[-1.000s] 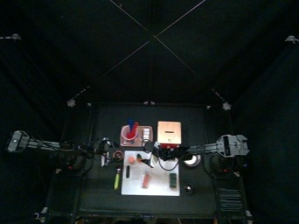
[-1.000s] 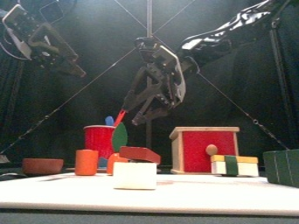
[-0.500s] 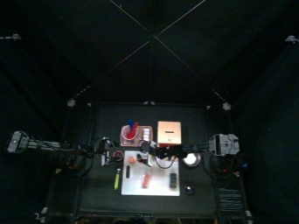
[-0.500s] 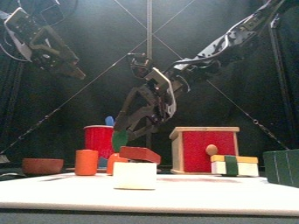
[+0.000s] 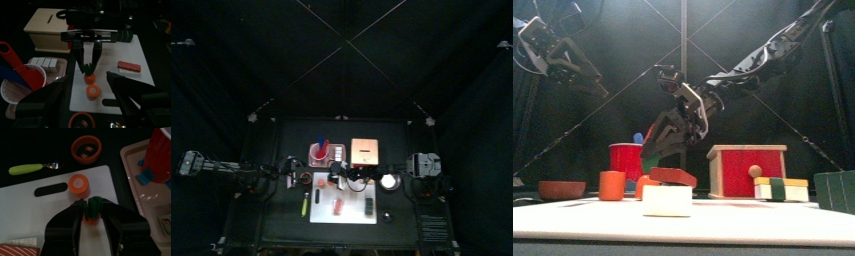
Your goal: Put carrot together
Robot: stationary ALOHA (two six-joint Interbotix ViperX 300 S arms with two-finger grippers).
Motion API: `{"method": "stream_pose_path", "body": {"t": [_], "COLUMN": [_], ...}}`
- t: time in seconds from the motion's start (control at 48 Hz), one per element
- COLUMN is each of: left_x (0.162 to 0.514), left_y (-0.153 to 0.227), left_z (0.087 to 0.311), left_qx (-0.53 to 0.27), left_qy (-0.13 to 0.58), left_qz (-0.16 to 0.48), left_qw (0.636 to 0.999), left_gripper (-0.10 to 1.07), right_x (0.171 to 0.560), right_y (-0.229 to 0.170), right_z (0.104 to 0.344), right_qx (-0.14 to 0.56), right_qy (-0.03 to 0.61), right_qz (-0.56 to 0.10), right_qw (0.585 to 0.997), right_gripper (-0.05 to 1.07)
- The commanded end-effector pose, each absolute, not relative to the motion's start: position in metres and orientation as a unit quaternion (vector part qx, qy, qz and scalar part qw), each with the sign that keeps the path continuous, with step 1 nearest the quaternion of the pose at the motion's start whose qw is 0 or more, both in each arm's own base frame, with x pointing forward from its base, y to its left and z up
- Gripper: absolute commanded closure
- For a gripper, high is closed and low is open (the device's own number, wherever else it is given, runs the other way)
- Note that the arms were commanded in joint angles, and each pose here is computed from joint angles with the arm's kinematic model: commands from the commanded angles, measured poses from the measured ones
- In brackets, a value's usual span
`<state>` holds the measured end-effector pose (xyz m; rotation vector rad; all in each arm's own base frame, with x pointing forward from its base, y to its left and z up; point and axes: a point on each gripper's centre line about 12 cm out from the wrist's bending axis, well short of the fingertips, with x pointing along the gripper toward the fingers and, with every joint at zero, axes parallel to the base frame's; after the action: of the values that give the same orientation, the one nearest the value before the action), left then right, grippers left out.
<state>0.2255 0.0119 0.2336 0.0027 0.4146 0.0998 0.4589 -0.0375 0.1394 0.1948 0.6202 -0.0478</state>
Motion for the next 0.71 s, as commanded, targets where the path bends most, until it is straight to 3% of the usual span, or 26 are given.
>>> {"method": "stream_pose_path", "body": {"t": [0.0, 0.375, 0.688], "left_x": [0.227, 0.226, 0.226], "left_y": [0.014, 0.016, 0.016], "left_z": [0.237, 0.236, 0.236], "left_qx": [0.001, 0.002, 0.002], "left_qy": [0.204, 0.209, 0.209], "left_qz": [0.056, 0.064, 0.065], "left_qw": [0.977, 0.976, 0.976], "left_gripper": [0.03, 0.03, 0.03], "right_x": [0.464, 0.464, 0.473], "right_y": [-0.038, -0.038, -0.027], "right_z": [0.153, 0.164, 0.209], "right_qx": [0.097, 0.088, 0.034], "right_qy": [0.287, 0.279, 0.244], "right_qz": [-0.021, -0.024, -0.022], "right_qw": [0.953, 0.956, 0.969], "right_gripper": [0.39, 0.61, 0.62]}}
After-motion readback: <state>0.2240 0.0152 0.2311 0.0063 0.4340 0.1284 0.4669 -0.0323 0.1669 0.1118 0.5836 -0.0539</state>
